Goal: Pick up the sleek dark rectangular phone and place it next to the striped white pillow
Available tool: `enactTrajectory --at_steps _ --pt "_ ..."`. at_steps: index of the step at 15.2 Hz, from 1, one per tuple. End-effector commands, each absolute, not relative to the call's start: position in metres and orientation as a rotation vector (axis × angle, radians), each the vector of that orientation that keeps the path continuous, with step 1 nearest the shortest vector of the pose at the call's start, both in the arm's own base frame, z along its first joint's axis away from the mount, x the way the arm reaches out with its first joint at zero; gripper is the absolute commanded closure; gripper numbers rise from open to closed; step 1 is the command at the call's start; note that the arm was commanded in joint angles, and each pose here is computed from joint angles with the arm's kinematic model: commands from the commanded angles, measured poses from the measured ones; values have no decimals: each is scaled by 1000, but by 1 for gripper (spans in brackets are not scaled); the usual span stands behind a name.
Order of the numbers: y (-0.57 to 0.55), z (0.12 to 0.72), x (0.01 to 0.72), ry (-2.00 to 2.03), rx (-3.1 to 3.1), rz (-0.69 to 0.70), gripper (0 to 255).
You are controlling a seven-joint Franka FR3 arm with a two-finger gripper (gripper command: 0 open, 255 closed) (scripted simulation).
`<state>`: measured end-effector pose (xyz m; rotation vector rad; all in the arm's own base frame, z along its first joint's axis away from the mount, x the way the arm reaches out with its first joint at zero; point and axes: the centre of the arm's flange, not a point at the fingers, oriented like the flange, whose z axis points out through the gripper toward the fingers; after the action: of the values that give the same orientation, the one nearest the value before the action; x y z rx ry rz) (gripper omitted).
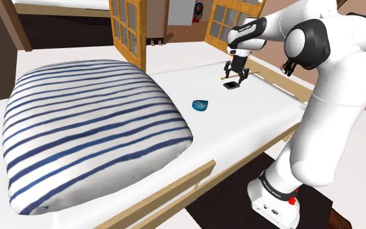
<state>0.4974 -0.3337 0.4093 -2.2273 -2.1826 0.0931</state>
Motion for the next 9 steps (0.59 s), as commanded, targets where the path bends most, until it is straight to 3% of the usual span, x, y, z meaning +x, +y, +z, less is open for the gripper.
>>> enactTrajectory --at_steps 1,9 --pt "-335 398 499 -2193 -2217 93 0" --pt "-336 374 497 -2193 -2217 93 0"
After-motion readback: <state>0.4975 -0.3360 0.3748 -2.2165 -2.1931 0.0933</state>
